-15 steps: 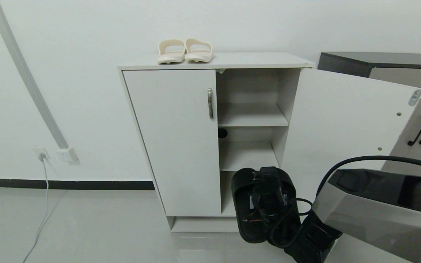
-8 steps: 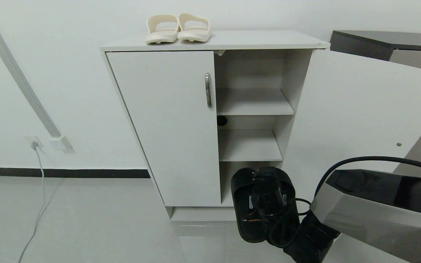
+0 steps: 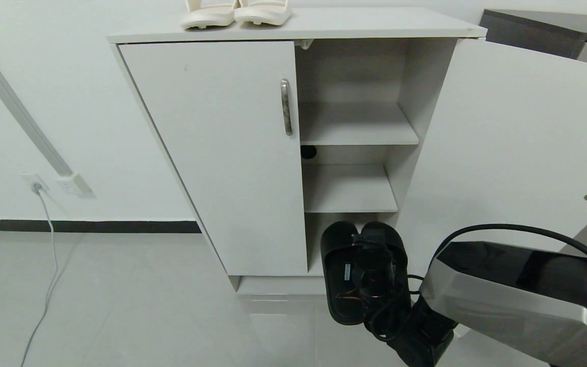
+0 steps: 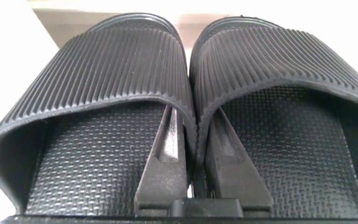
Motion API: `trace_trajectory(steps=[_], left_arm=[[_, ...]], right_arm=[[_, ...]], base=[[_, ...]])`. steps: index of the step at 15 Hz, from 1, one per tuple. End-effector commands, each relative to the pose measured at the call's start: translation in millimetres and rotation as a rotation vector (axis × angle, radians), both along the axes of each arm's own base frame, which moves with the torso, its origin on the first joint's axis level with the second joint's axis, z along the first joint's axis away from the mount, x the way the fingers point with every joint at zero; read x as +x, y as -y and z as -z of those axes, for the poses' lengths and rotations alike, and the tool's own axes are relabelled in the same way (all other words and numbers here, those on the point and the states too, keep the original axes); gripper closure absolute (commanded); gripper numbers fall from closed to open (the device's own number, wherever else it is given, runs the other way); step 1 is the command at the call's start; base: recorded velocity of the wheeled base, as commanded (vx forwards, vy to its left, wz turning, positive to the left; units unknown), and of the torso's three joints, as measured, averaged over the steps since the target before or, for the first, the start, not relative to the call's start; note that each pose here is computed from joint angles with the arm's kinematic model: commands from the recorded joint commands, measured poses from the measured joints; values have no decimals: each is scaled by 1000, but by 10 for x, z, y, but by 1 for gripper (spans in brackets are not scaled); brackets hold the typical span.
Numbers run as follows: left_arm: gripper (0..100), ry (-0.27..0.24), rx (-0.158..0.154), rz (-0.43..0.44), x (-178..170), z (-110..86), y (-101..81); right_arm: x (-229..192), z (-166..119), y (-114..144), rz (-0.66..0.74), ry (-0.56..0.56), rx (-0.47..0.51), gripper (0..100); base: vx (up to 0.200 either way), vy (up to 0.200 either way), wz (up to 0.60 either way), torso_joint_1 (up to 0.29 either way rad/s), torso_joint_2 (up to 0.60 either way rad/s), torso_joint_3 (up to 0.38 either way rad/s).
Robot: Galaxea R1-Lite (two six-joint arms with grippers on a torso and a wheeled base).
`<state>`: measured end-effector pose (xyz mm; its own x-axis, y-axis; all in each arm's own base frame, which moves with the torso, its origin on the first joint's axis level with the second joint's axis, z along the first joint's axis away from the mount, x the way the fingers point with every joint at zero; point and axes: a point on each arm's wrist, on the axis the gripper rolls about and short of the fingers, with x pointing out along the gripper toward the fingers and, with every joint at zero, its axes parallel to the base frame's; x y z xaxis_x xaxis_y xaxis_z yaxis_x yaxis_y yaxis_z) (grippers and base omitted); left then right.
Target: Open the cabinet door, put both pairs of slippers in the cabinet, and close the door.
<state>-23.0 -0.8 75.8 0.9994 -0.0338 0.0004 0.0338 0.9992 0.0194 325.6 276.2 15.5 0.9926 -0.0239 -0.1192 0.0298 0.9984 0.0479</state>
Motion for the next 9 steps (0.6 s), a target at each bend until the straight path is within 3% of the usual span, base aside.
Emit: trace_trajectory(steps=[1, 9], left_arm=[[100, 0, 1, 0, 0, 0, 0], [100, 0, 1, 0, 0, 0, 0]], right_arm=[[45, 119, 23, 4, 17, -25, 100], [66, 73, 13, 2, 78, -18, 100]], base=[[0, 0, 0, 0, 0, 0], [0, 0, 0, 0, 0, 0]])
